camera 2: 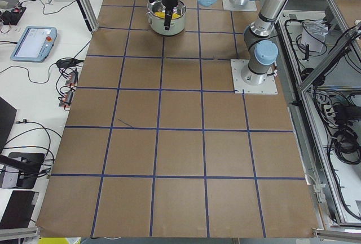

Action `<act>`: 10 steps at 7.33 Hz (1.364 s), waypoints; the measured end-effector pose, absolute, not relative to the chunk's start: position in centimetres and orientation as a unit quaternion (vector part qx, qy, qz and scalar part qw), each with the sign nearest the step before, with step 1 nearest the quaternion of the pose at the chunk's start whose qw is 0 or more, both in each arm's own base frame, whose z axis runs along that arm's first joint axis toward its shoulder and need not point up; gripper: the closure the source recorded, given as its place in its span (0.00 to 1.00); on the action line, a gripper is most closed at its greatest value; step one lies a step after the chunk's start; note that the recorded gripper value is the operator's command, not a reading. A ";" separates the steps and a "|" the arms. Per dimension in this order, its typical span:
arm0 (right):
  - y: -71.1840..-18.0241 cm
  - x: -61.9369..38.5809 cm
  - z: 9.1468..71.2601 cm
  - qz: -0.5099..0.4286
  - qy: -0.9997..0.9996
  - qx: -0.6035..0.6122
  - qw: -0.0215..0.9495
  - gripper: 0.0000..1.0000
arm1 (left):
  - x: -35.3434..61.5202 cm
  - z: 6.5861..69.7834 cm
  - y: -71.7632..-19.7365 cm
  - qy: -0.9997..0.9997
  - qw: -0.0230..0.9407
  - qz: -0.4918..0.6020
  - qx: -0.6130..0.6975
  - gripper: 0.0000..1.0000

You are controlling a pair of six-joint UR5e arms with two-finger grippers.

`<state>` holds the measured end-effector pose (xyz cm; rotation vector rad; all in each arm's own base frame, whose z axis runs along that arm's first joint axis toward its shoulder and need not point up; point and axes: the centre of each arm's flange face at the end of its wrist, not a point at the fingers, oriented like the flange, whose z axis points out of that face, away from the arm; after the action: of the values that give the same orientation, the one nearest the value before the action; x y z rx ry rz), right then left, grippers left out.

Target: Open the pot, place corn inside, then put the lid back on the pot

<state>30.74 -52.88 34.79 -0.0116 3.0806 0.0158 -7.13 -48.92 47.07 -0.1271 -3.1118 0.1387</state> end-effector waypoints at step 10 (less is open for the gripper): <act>-54.8 31.5 34.4 0.037 0.999 -0.002 0.027 0.52 | -6.9 47.0 -48.8 -0.998 0.007 0.039 -0.038 0.00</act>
<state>31.53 -54.79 34.36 -0.0075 3.0855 0.1128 -6.87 -48.79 46.99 -0.1194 -3.1231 0.1216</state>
